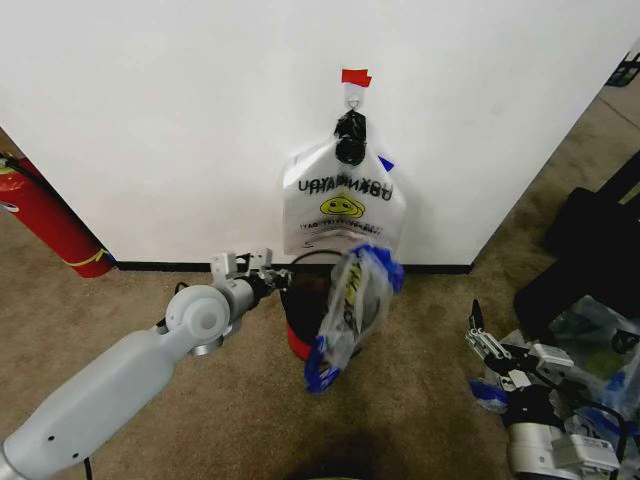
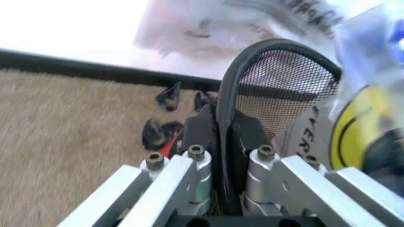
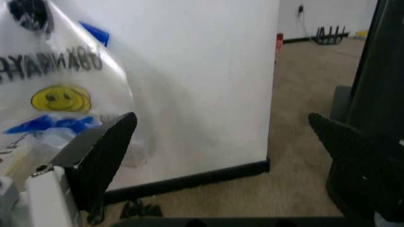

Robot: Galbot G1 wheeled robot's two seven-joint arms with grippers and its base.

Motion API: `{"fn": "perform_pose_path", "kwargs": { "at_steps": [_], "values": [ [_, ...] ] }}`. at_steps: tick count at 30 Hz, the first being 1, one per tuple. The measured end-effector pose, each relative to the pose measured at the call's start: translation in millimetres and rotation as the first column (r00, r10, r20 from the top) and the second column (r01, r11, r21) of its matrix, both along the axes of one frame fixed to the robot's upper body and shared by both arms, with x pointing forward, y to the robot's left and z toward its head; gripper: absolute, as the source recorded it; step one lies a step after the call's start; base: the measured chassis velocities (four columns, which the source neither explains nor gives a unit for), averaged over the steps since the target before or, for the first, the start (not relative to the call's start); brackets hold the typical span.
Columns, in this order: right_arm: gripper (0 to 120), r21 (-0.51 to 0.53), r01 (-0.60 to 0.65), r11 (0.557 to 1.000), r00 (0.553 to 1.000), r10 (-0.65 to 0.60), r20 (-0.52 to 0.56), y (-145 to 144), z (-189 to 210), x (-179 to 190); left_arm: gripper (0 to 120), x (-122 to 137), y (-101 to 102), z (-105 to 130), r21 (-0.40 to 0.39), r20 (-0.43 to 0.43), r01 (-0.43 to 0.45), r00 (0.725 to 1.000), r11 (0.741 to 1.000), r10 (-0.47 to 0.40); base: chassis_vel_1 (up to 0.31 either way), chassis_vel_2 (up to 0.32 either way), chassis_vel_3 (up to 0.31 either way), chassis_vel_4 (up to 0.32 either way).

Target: Pick up the garbage bag from the wall and place it over the trash bin.

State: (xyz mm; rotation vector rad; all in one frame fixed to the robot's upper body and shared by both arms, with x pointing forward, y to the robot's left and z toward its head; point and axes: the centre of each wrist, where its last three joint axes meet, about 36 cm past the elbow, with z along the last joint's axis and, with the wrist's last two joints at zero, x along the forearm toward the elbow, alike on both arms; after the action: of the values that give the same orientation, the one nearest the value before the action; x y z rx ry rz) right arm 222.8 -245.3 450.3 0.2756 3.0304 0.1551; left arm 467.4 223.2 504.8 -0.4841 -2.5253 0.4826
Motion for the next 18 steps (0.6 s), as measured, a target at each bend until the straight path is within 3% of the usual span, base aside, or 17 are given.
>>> {"fn": "perform_pose_path", "kwargs": {
  "at_steps": [5,18],
  "values": [
    [100,0.009,-0.013,1.000,0.999,0.013,-0.035,2,-1,1,4,-24,-11,-17,-0.038,-0.049,-0.102,0.994,0.994,0.100,0.000,0.000,0.000,0.000],
    [100,0.010,-0.028,1.000,0.998,0.028,-0.063,4,-3,-2,4,-36,-27,-59,-0.100,-0.090,-0.160,0.984,0.982,0.152,0.000,0.000,0.000,0.000]
  ]
}}
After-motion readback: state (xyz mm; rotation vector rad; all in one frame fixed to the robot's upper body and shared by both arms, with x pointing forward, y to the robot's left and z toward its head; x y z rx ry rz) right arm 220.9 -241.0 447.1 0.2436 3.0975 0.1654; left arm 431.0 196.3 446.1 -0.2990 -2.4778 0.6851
